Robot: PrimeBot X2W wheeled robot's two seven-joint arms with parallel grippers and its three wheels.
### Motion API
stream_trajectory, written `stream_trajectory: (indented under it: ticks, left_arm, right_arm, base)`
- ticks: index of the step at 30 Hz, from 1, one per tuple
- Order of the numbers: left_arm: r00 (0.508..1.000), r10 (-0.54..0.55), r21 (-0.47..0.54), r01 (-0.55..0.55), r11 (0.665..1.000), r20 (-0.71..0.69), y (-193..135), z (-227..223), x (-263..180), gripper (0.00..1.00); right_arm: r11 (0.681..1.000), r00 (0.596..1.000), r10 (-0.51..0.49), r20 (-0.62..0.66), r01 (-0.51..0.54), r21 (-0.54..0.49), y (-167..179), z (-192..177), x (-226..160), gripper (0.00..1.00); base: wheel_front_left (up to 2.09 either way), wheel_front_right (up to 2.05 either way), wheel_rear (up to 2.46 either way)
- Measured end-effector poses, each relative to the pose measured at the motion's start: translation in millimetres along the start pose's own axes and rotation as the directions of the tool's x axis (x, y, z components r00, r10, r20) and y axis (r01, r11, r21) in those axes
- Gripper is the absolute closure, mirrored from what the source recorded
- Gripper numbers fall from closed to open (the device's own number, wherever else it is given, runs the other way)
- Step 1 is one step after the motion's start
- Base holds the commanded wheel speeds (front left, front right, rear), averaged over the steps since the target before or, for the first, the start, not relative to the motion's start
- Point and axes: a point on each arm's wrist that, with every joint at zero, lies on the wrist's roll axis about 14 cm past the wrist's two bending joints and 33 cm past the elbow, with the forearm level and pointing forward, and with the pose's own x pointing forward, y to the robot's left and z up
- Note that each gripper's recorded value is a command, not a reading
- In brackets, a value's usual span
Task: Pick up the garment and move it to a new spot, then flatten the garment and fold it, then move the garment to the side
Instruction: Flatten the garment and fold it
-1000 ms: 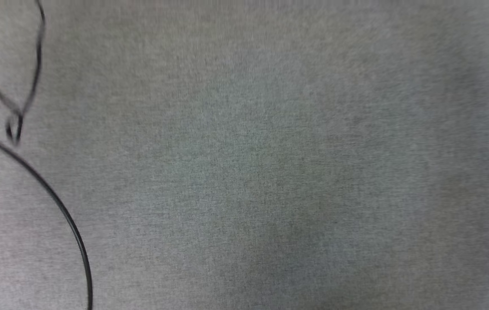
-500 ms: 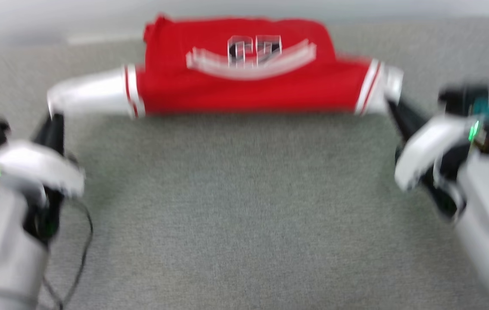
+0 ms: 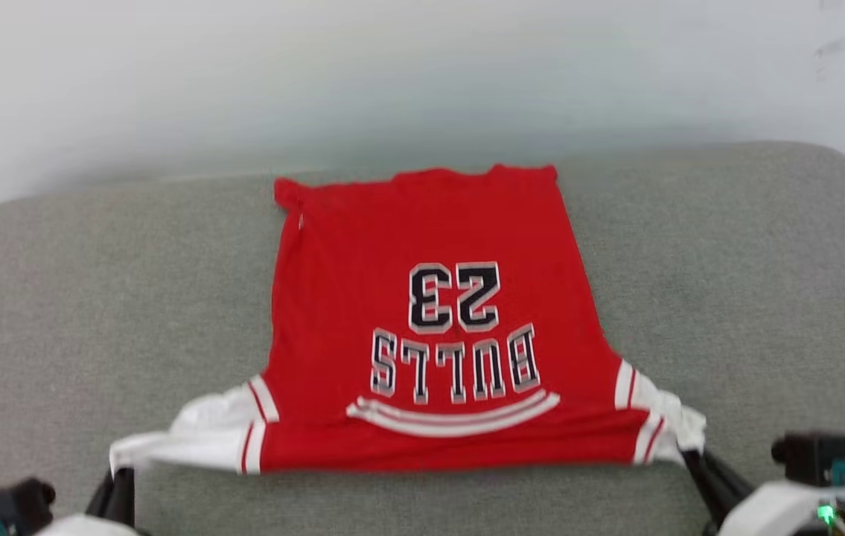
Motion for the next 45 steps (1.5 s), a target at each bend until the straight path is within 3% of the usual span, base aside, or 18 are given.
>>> stream_trajectory:
  ticks: [6,7,8,9,17,23,33,40,45]
  left_arm:
    - [0.996,0.050,-0.025,-0.053,0.998,-0.079,7.1,-20.4,-38.2,1.00]
    - [0.995,0.055,-0.026,-0.057,0.998,-0.088,7.3,-22.3,-41.1,1.00]
    - [0.994,0.054,-0.031,-0.057,0.998,-0.092,6.1,-23.0,-43.5,1.00]
    - [0.994,0.050,-0.034,-0.054,0.998,-0.095,4.1,-23.4,-45.0,1.00]
    - [0.997,0.017,-0.028,-0.019,0.999,-0.081,-10.9,-14.1,-40.3,1.00]
    - [0.998,-0.045,-0.023,0.044,0.999,-0.048,-31.3,-1.7,-22.7,1.00]
    - [0.996,-0.084,-0.004,0.084,0.996,0.021,-41.4,14.4,10.2,1.00]
    - [0.997,-0.072,0.008,0.072,0.997,0.038,-37.2,14.7,27.2,1.00]
    - [0.997,-0.065,-0.001,0.065,0.998,0.035,-35.0,9.5,36.6,1.00]
  right_arm:
    - [0.999,0.991,-0.037,-0.127,0.040,0.021,5.1,-42.6,-37.7,1.00]
    - [0.999,0.988,-0.033,-0.150,0.036,0.021,7.7,-47.8,-40.3,0.96]
    - [0.999,0.988,-0.027,-0.151,0.032,0.030,10.9,-48.2,-41.2,0.57]
    - [0.999,0.988,-0.025,-0.151,0.031,0.034,12.5,-47.2,-41.2,0.00]
    - [0.996,1.000,-0.011,0.011,0.010,0.089,18.7,17.9,-9.4,0.00]
    - [0.997,0.996,-0.034,0.086,0.027,0.078,-1.1,81.0,50.6,0.00]
    - [1.000,0.990,0.003,-0.140,-0.006,-0.017,6.6,120.6,186.3,0.00]
    - [0.999,0.951,0.026,-0.307,-0.034,-0.020,31.2,105.7,255.7,0.00]
    - [0.998,0.921,-0.011,-0.390,-0.016,-0.067,27.4,93.4,288.6,0.00]
  base:
    - [0.00,0.00,0.00]
    - [0.00,0.00,0.00]
    - [0.00,0.00,0.00]
    - [0.00,0.00,0.00]
    - [0.00,0.00,0.00]
    - [0.00,0.00,0.00]
    - [0.00,0.00,0.00]
    - [0.00,0.00,0.00]
    - [0.00,0.00,0.00]
